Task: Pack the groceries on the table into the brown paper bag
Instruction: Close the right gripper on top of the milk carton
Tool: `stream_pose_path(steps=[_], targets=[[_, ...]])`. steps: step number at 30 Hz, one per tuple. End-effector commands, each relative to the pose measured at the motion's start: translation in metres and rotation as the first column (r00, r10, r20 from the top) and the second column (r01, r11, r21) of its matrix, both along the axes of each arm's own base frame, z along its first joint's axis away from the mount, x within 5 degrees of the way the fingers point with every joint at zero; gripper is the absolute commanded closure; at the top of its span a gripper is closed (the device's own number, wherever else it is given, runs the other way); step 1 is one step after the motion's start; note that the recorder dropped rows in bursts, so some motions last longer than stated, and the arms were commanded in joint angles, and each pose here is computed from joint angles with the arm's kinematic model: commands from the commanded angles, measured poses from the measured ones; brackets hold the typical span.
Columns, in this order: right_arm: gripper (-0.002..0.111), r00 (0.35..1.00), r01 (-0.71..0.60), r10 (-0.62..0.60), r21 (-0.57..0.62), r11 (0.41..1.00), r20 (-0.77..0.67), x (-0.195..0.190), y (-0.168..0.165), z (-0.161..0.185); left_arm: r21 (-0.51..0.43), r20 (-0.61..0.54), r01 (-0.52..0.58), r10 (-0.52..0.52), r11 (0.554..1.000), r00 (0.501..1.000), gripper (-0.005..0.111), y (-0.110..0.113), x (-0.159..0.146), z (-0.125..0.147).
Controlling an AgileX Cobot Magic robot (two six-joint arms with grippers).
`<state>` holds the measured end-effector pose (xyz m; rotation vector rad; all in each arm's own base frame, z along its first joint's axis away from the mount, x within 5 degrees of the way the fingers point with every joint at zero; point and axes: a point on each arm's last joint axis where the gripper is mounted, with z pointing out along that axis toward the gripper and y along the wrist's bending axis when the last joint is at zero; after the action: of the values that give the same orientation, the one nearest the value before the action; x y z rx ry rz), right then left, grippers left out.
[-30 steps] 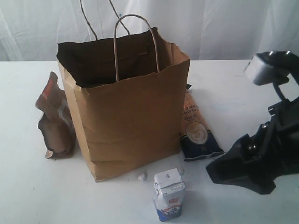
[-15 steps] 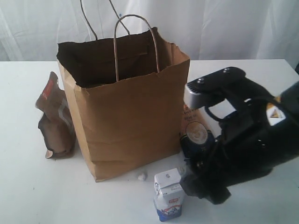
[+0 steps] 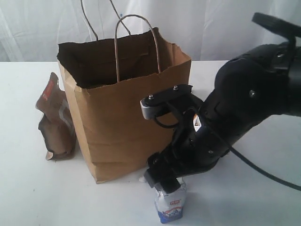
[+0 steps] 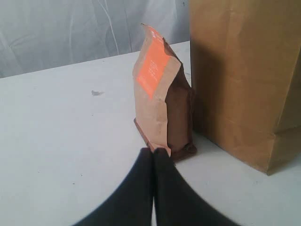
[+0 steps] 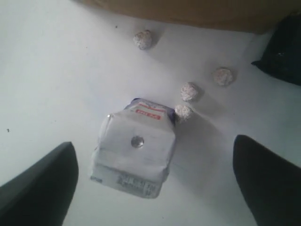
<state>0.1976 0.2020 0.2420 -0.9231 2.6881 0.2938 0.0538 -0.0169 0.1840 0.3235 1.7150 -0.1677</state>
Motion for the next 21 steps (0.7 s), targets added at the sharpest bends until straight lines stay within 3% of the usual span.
stream_pose_path(steps=[1, 12, 14, 19, 21], targets=[[0.026, 1.0, 0.011, -0.011, -0.024, 1.0, -0.015, 0.006, 0.005, -0.012, -0.013, 0.006, -0.002, 0.002, 1.0, 1.0, 0.107, 0.0, 0.0, 0.0], [0.031, 0.996, -0.001, -0.007, -0.09, 0.996, -0.089, 0.011, 0.018, -0.047, -0.013, 0.006, -0.002, 0.002, 1.0, 1.0, 0.107, 0.0, 0.0, 0.0], [0.037, 0.996, -0.011, 0.003, -0.089, 0.996, -0.091, 0.01, 0.022, -0.051, -0.013, 0.006, -0.002, 0.002, 1.0, 1.0, 0.107, 0.0, 0.0, 0.0], [0.088, 0.994, 0.009, -0.018, -0.077, 0.997, -0.111, 0.007, 0.021, -0.047, -0.013, 0.006, -0.002, 0.002, 1.0, 1.0, 0.107, 0.0, 0.0, 0.0], [0.101, 0.996, -0.022, 0.016, -0.064, 0.998, -0.093, -0.003, 0.022, -0.034, -0.013, 0.006, -0.002, 0.002, 1.0, 1.0, 0.107, 0.0, 0.0, 0.0]])
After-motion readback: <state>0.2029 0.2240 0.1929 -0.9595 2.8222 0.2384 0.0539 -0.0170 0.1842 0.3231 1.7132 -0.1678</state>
